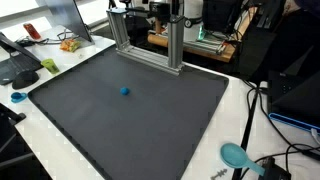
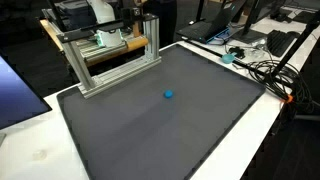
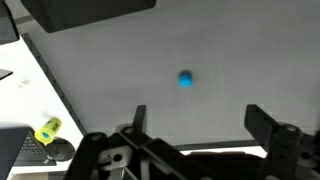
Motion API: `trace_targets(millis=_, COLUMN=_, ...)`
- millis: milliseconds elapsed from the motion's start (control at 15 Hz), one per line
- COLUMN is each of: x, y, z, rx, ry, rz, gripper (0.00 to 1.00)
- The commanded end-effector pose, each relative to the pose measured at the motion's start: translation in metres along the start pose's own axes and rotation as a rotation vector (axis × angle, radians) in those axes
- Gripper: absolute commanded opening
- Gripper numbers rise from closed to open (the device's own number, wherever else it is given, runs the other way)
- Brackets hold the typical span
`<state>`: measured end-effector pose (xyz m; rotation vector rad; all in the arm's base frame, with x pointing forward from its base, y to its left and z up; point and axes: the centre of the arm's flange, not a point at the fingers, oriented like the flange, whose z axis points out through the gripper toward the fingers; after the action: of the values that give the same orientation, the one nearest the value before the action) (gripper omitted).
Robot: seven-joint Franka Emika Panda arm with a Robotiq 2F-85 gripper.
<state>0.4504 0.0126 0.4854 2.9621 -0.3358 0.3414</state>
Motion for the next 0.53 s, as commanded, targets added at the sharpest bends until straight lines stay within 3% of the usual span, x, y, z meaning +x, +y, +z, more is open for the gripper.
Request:
trace_targets(millis=0, x=0.0, y=0.0, z=0.0, rx=0.0, ry=0.0, rz=0.0, gripper=1.0)
trace_targets(millis=467, x=-0.031, y=0.026, z=-0.004, rx=-0.033, ry=-0.089, rz=-0.113, gripper=1.0)
